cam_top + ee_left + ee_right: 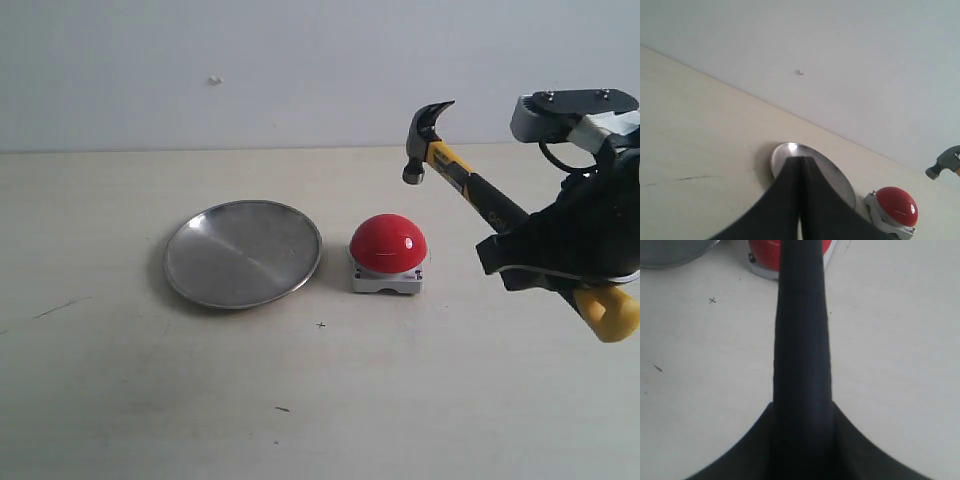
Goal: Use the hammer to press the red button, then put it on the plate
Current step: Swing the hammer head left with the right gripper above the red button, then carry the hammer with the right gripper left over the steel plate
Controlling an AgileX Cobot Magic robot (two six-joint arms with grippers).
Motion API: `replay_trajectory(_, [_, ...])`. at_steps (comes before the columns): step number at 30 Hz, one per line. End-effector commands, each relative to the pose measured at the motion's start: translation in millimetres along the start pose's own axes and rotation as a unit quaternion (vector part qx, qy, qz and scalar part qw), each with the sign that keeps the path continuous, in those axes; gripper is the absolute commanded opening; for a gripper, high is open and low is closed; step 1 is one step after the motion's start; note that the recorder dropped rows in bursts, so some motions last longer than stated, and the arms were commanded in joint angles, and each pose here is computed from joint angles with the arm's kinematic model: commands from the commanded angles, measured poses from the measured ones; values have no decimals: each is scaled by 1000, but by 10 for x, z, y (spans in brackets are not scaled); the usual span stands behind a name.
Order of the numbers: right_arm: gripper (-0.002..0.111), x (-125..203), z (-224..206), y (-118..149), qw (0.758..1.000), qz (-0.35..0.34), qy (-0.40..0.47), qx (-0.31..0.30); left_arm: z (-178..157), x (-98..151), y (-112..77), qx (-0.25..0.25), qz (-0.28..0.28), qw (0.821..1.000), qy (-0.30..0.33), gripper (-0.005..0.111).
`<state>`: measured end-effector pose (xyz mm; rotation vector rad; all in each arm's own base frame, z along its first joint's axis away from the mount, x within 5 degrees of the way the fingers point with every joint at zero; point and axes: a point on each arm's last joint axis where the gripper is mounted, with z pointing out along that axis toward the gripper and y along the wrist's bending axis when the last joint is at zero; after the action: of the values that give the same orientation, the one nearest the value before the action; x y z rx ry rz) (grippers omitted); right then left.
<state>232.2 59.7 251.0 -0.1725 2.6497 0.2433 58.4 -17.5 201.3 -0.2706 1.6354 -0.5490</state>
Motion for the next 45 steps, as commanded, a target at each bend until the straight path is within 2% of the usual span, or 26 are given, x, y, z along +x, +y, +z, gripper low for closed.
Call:
replay_trajectory(1, [0, -107, -66, 19, 999, -20, -46, -2, -3, 0, -7, 4, 1, 1000, 1, 0])
replay_trajectory(8, [0, -154, -8, 11, 999, -32, -33, 4, -3, 0, -7, 4, 1, 1000, 1, 0])
replay_trajectory(13, [0, -200, -20, -39, 997, -44, -47, 34, -3, 0, -7, 4, 1, 1000, 1, 0])
replay_trajectory(18, [0, -233, -47, -30, 998, -51, -22, 36, -3, 0, -7, 4, 1, 1000, 1, 0])
replay_trajectory(23, [0, -276, -112, 63, 995, -89, -9, 48, -3, 0, -7, 4, 1, 1000, 1, 0])
replay_trajectory(28, [0, -267, -97, 239, 994, -109, -12, 27, -3, 0, -7, 4, 1, 1000, 1, 0])
replay_trajectory(32, [0, -264, -21, 263, 995, -100, 0, 25, -3, 0, -7, 4, 1, 1000, 1, 0])
replay_trajectory(36, [0, -303, 8, 271, 995, -94, -17, 23, -3, 0, -7, 4, 1, 1000, 1, 0])
replay_trajectory(40, [0, -276, -61, 269, 992, -83, -94, 11, -3, 0, -7, 4, 1, 1000, 1, 0])
replay_trajectory(45, [0, -209, -219, 183, 987, -96, -124, 43, -3, 0, -7, 4, 1, 1000, 1, 0])
